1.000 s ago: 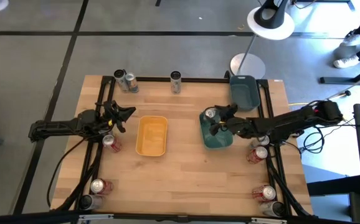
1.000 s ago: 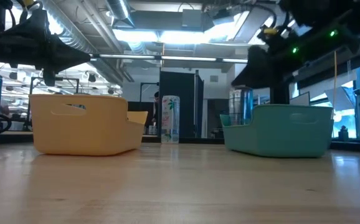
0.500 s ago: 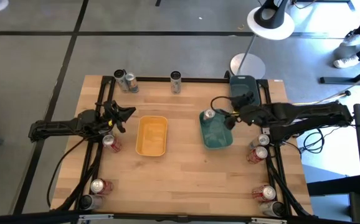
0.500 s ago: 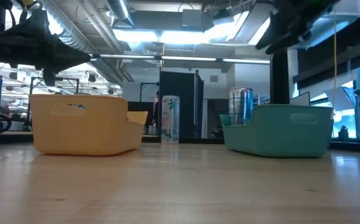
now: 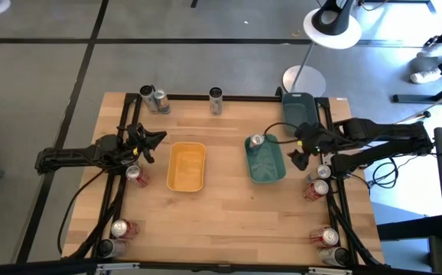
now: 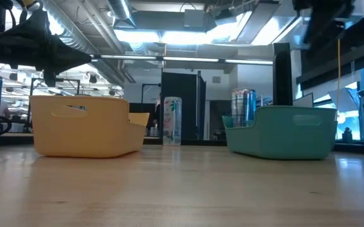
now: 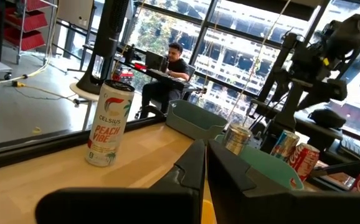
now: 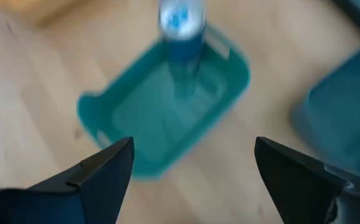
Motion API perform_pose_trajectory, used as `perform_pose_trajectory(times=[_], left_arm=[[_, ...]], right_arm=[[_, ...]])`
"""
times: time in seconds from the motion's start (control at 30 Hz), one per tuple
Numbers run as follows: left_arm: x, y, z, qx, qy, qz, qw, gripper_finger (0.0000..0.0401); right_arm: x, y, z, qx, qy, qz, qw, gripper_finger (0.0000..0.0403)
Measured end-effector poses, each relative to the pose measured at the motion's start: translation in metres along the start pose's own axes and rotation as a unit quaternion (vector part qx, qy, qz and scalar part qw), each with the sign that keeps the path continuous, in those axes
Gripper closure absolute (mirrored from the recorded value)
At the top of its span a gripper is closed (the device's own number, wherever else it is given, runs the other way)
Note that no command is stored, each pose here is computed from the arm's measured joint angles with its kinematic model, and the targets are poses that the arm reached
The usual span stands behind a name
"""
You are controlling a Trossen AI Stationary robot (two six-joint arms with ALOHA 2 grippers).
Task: Sort soda cans
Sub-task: Put the bottom right blue soda can into the green bin
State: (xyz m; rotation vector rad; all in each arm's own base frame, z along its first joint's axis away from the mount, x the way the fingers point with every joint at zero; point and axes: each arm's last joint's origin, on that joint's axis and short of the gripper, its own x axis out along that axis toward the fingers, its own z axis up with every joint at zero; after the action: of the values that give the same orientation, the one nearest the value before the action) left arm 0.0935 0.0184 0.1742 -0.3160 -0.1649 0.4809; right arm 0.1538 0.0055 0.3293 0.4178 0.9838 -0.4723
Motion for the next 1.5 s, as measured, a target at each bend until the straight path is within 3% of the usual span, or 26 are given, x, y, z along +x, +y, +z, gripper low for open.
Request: perform_pose_trajectory(times=[0.3, 0.47, 0.6, 0.77, 1.13, 1.5], left_arm=[[0.0, 0.0, 0.001, -0.002, -0.003, -0.001, 1.0, 0.0391], [0.0, 0.0, 0.001, -0.001, -0.003, -0.001, 1.0, 0.0391], [0.0, 0.0, 0.0, 0.002, -0.002, 0.0, 1.0, 0.0391], [0.0, 0.0, 0.0, 0.005, -0.001, 0.0, 1.0, 0.0391], [0.0, 0.0, 0.0, 0.005, -0.001, 0.0, 1.0, 0.0391], [0.0, 0.0, 0.0, 0.005, -0.001, 0.0, 1.0, 0.0391]], right_arm=[[-0.003, -0.005, -0.019, 0.027, 0.153, 0.039, 0.987, 0.0071], [-0.008, -0.014, -0.032, 0.029, 0.239, 0.01, 0.971, 0.0071], [-0.01, -0.016, -0.033, 0.067, 0.23, 0.017, 0.971, 0.0071], [-0.008, -0.018, -0.036, 0.124, 0.226, -0.015, 0.966, 0.0071], [0.021, -0.025, -0.056, 0.12, 0.273, -0.072, 0.952, 0.0071], [0.036, -0.028, -0.069, 0.123, 0.322, -0.077, 0.936, 0.0071]])
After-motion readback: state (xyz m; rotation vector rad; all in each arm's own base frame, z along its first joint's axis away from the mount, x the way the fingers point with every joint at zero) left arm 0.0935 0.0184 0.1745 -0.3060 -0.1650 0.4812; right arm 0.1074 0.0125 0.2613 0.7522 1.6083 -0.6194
